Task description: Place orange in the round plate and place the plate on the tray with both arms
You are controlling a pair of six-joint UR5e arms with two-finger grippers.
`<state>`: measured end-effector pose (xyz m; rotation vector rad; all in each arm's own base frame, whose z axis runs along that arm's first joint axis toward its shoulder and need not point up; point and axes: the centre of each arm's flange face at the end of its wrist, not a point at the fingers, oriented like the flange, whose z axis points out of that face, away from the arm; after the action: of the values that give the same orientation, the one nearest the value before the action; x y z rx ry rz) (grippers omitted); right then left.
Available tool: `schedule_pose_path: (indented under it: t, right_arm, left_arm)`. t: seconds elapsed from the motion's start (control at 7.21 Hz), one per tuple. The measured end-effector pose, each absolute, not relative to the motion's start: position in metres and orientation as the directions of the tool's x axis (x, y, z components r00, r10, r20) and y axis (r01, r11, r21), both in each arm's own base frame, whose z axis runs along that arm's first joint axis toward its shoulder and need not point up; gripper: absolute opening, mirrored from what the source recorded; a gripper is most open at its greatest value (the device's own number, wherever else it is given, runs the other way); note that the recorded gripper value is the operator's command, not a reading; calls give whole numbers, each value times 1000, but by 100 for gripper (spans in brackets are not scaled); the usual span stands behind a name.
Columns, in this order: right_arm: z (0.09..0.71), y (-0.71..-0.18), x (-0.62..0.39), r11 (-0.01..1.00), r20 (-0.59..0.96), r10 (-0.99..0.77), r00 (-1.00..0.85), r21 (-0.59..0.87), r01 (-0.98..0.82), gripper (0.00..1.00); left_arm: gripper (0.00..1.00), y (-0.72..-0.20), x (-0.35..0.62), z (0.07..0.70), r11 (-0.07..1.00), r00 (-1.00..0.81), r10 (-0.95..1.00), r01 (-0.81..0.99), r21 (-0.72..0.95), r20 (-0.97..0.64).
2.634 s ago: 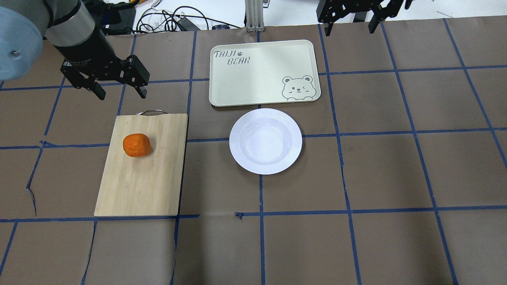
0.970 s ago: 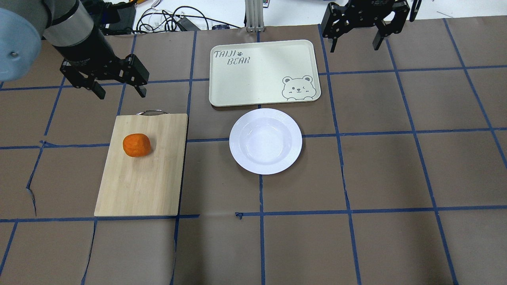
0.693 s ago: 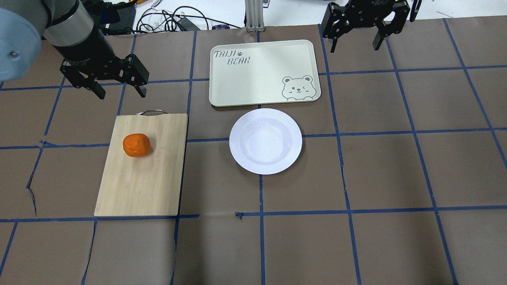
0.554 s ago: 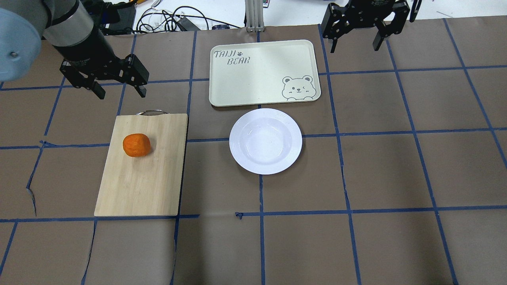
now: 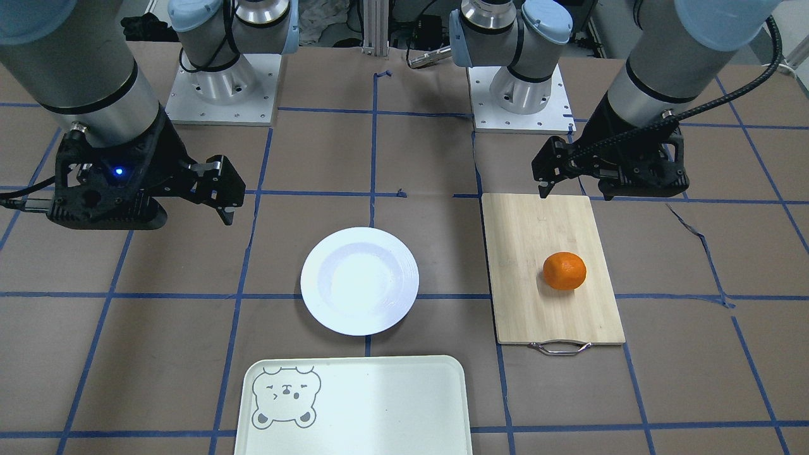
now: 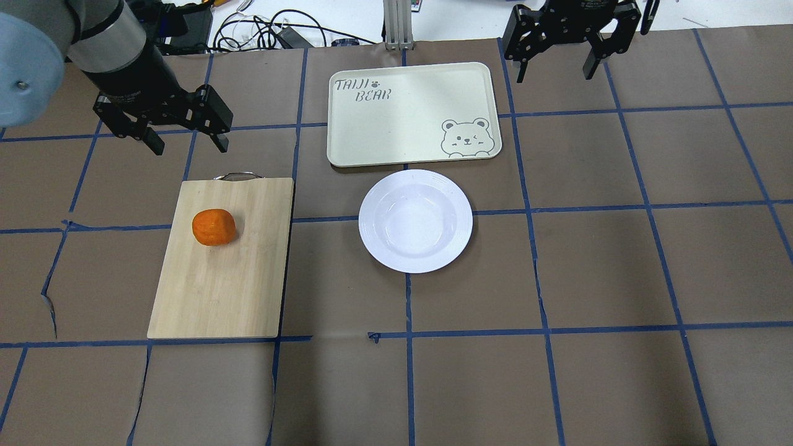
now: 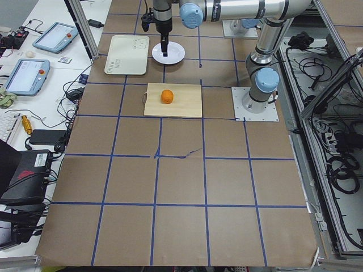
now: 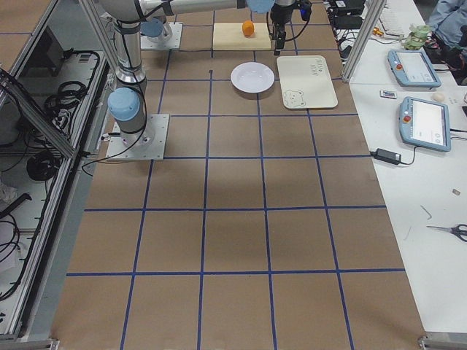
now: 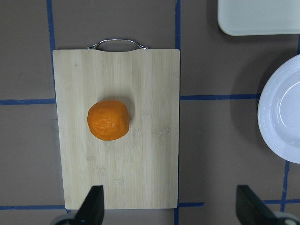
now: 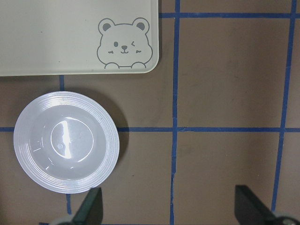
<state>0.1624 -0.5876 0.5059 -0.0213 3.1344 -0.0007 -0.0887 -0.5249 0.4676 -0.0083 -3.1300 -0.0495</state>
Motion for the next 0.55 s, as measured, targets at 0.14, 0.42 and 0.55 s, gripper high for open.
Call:
schedule_pose_path:
  t: [0.14, 0.42, 0.55]
  right_arm:
    - [507, -588, 162, 1000, -7, -13, -1000, -4, -13, 100]
    - [507, -587, 162, 1000, -7, -12, -1000, -5, -12, 100]
    - [507, -587, 161, 1000, -7, -11, -1000, -4, -11, 100]
  left_arm:
    - [100, -525, -89, 467, 999, -1000, 5, 6, 34, 11]
    - [100, -525, -87, 467, 1000, -1000, 4, 4, 29, 7]
    - [100, -529, -84, 467, 1000, -1000, 1, 1, 16, -3]
